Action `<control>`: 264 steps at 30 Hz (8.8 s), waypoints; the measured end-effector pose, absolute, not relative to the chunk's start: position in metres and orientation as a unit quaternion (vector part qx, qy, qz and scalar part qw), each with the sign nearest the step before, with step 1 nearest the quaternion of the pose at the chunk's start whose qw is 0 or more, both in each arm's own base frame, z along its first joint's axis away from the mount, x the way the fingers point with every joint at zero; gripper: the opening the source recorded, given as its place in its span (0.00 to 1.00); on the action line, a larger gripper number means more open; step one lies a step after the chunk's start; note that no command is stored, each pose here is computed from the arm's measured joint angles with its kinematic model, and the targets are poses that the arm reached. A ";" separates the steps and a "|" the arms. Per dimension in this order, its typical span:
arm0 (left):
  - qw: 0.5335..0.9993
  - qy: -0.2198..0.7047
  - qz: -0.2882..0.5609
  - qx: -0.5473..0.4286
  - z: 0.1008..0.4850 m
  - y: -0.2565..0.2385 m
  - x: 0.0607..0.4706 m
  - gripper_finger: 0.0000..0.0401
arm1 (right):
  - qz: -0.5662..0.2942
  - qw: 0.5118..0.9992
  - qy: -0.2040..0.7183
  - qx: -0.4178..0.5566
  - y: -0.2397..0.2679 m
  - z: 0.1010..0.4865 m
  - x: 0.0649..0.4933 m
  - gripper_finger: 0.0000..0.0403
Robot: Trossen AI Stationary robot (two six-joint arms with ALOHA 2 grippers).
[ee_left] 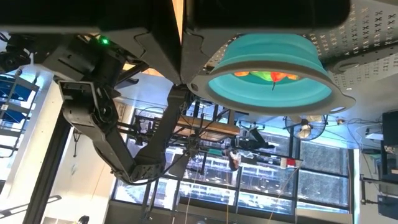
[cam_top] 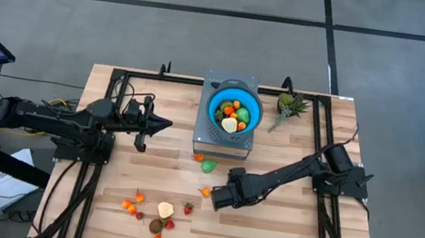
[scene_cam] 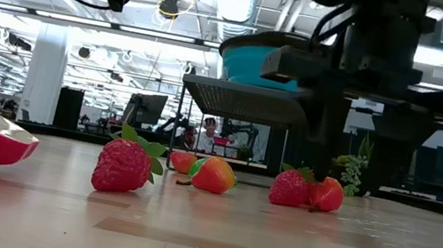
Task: Pick & Place Fruit
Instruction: Put the peach into the strainer bowl, then put the strawberry into the strainer bowl
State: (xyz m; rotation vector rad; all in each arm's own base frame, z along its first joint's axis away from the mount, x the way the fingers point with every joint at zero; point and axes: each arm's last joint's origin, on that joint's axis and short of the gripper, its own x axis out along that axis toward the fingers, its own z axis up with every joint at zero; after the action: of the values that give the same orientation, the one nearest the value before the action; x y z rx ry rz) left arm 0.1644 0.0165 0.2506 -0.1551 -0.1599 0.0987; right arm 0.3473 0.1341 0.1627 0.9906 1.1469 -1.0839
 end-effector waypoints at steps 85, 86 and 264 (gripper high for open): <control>0.993 -0.073 0.050 -0.078 0.249 0.017 0.165 0.00 | -0.436 0.637 0.441 0.457 0.146 0.181 0.326 0.22; 0.993 -0.073 0.050 -0.078 0.249 0.017 0.165 0.00 | -0.431 0.645 0.430 0.462 0.145 0.190 0.324 0.22; 0.992 -0.074 0.069 -0.080 0.249 0.018 0.165 0.00 | -0.300 0.762 0.501 0.280 0.130 0.201 0.331 0.01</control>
State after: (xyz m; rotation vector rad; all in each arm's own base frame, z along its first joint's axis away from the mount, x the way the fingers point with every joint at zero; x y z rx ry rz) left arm 0.1646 0.0176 0.2492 -0.1600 -0.1483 0.1374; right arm 0.3307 0.1299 0.2007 0.6090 1.0911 -0.6524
